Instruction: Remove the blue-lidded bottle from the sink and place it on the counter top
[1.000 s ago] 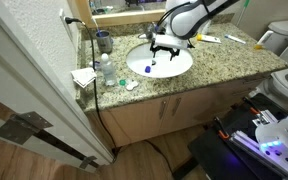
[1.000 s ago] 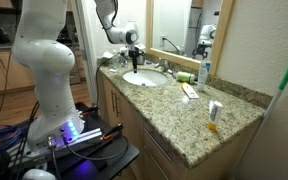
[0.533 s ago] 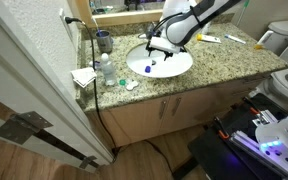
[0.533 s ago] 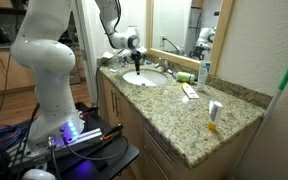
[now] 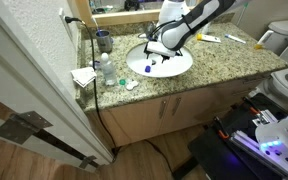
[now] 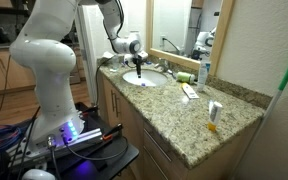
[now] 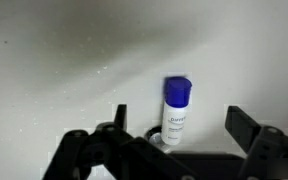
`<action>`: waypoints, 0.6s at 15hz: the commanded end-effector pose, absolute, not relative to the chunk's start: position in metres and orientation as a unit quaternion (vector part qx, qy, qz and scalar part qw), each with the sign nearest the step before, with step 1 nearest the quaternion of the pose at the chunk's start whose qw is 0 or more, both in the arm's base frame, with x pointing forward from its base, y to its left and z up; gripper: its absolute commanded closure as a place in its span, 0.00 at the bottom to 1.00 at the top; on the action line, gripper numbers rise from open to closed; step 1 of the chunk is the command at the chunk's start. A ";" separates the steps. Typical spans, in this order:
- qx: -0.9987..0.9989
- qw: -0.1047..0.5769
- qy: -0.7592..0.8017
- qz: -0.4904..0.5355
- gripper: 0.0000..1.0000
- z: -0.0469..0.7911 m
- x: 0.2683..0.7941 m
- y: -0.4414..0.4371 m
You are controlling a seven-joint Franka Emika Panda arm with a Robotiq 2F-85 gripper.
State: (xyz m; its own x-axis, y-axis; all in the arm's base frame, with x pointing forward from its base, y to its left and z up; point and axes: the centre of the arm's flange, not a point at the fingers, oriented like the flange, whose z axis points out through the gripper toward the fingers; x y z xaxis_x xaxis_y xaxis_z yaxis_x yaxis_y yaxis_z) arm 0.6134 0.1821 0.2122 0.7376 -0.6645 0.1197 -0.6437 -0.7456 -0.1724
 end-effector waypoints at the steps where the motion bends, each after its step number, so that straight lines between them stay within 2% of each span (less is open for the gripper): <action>1: -0.932 0.030 0.354 -0.067 0.00 0.187 0.622 0.185; 4: -0.935 0.017 0.343 -0.087 0.00 0.162 0.626 0.194; 9: -0.926 -0.054 0.338 -0.157 0.00 0.134 0.631 0.215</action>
